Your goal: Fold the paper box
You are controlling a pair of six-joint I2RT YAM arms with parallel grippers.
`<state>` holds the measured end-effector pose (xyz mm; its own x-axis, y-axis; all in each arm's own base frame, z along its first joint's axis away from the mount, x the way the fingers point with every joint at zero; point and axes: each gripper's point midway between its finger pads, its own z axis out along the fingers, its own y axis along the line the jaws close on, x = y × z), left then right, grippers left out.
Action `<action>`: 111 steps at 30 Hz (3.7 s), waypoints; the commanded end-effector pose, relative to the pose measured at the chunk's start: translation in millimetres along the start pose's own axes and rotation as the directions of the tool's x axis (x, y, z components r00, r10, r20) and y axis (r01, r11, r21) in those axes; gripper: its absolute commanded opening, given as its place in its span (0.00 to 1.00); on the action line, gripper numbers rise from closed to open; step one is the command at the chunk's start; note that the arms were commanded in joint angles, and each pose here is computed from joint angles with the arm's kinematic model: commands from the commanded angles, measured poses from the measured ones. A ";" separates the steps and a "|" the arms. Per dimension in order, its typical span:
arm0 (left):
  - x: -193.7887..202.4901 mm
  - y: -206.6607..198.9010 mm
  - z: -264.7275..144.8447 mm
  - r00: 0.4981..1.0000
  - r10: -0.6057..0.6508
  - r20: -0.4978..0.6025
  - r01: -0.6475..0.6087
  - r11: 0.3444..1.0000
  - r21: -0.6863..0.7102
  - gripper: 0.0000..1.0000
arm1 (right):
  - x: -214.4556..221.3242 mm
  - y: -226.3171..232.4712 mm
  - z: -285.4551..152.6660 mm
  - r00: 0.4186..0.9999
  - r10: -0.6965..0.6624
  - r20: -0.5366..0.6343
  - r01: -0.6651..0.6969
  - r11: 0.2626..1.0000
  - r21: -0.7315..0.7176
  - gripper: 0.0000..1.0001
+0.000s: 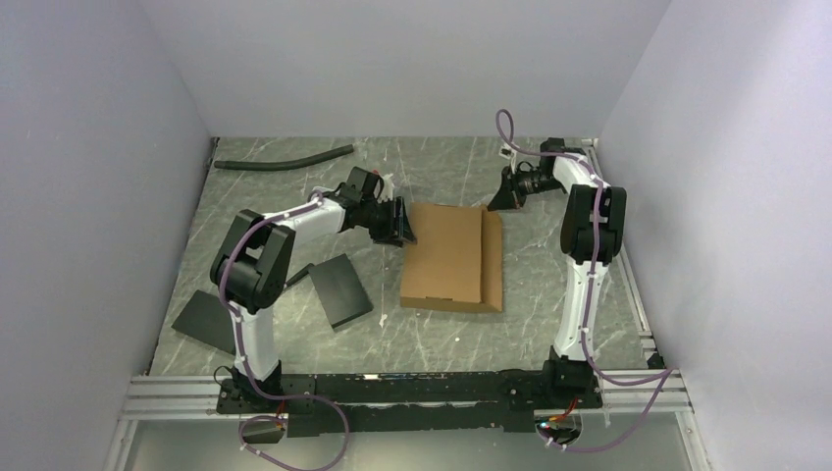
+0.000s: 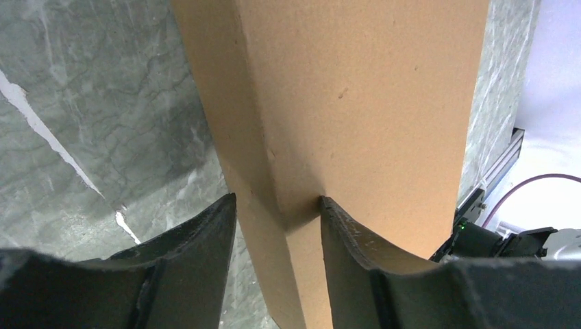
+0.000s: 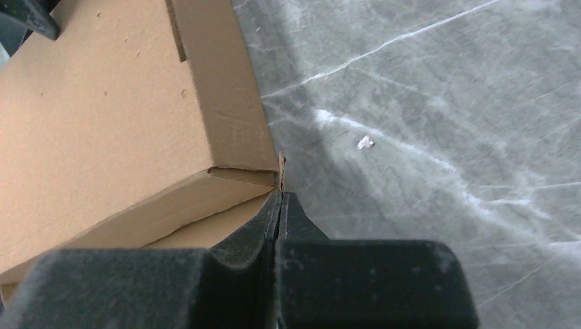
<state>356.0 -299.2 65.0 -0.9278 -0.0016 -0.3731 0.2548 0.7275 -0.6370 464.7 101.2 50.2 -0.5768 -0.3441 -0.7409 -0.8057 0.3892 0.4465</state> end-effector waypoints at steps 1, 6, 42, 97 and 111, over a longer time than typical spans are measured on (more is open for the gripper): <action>-1.9 14.2 2.8 1.000 0.018 -0.020 -0.019 0.998 -0.052 0.50 | -10.9 22.0 -10.4 0.996 -0.085 0.026 0.085 0.996 -0.001 0.00; -4.1 22.6 4.2 0.999 0.018 -0.036 -0.021 0.997 -0.074 0.44 | -5.2 31.6 -15.2 0.992 -0.124 0.029 0.122 0.991 0.062 0.00; 9.8 42.5 11.0 0.997 -0.027 -0.077 0.023 0.998 -0.057 0.29 | 60.4 62.1 -24.7 0.993 -0.038 -0.112 0.067 0.962 0.266 0.00; -6.0 37.7 9.6 0.992 -0.036 -0.120 0.036 0.999 0.003 0.30 | 8.2 113.4 -64.1 0.972 -0.132 -0.197 0.203 0.894 0.401 0.55; -39.6 5.2 -101.2 0.931 0.094 0.351 -0.063 0.993 -0.099 0.79 | 78.0 300.5 -4.7 0.610 -0.792 -0.033 0.788 0.611 -0.084 0.73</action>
<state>353.6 -247.8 90.5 -0.8954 -0.0716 -0.4395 0.2368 0.7593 -0.6061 196.6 158.0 133.6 0.0880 -0.6036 -0.7924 -0.9903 0.0329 -0.1350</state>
